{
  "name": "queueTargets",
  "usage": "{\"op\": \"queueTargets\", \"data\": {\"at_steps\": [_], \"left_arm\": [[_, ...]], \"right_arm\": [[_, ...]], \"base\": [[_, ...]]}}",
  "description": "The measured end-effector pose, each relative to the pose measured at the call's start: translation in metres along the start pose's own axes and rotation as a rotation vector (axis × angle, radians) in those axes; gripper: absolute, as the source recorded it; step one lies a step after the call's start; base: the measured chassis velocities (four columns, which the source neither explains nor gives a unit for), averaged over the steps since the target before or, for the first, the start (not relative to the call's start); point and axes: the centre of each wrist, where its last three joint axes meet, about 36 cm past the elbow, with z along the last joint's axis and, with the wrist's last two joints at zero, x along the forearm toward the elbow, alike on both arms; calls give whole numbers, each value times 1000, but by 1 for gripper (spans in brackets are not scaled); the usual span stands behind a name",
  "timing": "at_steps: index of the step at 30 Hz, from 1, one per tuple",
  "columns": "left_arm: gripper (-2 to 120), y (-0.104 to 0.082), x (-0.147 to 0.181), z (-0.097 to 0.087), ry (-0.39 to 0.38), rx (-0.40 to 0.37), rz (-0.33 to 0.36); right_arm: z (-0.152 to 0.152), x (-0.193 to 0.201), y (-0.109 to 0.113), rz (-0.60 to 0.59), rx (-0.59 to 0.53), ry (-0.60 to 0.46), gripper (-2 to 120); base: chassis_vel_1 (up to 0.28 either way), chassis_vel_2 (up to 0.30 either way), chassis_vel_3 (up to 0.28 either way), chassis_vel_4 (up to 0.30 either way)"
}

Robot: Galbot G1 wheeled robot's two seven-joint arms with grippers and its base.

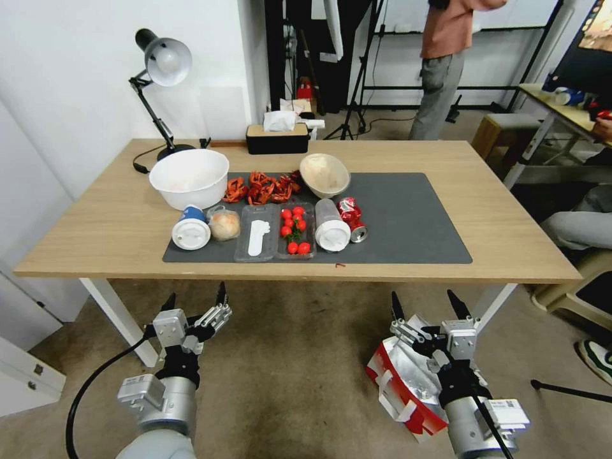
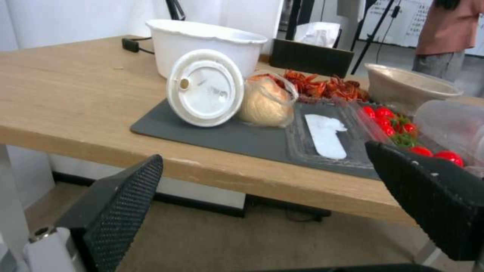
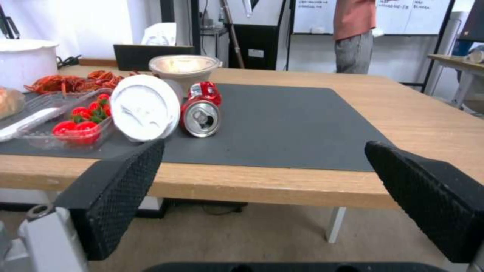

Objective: Pick up the food delivery bag from the floor and place it on the table.

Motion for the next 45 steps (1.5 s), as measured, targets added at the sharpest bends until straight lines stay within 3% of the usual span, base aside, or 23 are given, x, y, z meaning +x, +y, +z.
{"op": "queueTargets", "data": {"at_steps": [45], "left_arm": [[100, 5, -1, 6, 4, -23, 10]], "right_arm": [[4, -4, 0, -5, 1, 4, 100]], "base": [[0, 0, 0, 0]]}}
